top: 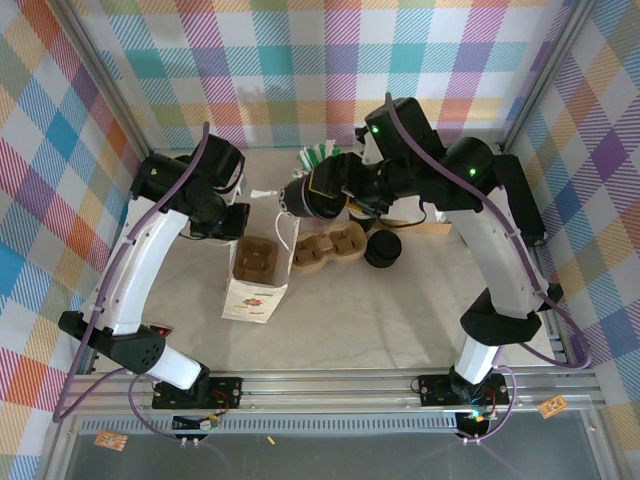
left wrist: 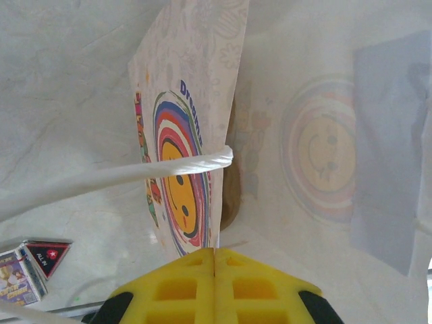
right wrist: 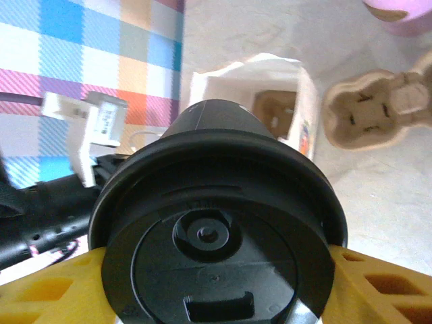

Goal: Pack the takeout coffee

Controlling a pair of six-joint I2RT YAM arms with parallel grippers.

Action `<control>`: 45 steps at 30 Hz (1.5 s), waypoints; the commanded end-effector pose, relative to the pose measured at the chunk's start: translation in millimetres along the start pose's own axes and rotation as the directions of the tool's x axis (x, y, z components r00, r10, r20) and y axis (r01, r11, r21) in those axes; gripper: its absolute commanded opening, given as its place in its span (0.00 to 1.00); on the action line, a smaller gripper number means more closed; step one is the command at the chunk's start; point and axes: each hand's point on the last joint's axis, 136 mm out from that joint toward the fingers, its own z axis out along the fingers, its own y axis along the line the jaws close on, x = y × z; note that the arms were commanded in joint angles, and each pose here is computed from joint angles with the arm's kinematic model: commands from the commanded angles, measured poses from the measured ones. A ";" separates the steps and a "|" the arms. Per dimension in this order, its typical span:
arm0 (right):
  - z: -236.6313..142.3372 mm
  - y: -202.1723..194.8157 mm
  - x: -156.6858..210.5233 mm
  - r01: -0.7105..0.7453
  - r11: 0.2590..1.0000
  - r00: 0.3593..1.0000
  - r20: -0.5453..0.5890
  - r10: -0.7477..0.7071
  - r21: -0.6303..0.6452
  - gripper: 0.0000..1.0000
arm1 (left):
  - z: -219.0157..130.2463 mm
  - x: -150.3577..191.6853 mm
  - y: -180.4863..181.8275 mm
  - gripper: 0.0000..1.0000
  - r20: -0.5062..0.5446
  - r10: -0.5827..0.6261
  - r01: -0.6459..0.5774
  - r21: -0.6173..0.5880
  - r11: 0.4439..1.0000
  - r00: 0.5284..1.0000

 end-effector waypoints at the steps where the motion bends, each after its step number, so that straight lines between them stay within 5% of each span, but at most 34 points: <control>1: 2.6 23.0 -5.0 -0.021 0.995 1.000 0.002 0.022 -0.094 0.30 | -8.1 38.2 5.7 0.00 -0.154 0.002 -0.005 -0.018 1.000 0.988; 12: 26.7 39.7 -3.6 -0.114 0.982 0.991 -0.082 0.103 -0.148 0.29 | -15.3 28.2 -12.0 0.00 -0.103 -0.002 0.010 0.079 0.997 0.995; 23: 50.0 -10.2 19.7 -0.224 0.969 0.959 -0.155 0.238 0.101 0.29 | -20.0 19.6 -23.7 0.00 -0.029 -0.054 0.058 0.161 0.985 0.998; 45: 86.3 -33.7 50.9 -0.132 0.952 0.954 -0.225 0.198 0.278 0.22 | -23.5 -2.8 -61.8 0.00 0.100 -0.245 0.177 0.444 0.878 0.964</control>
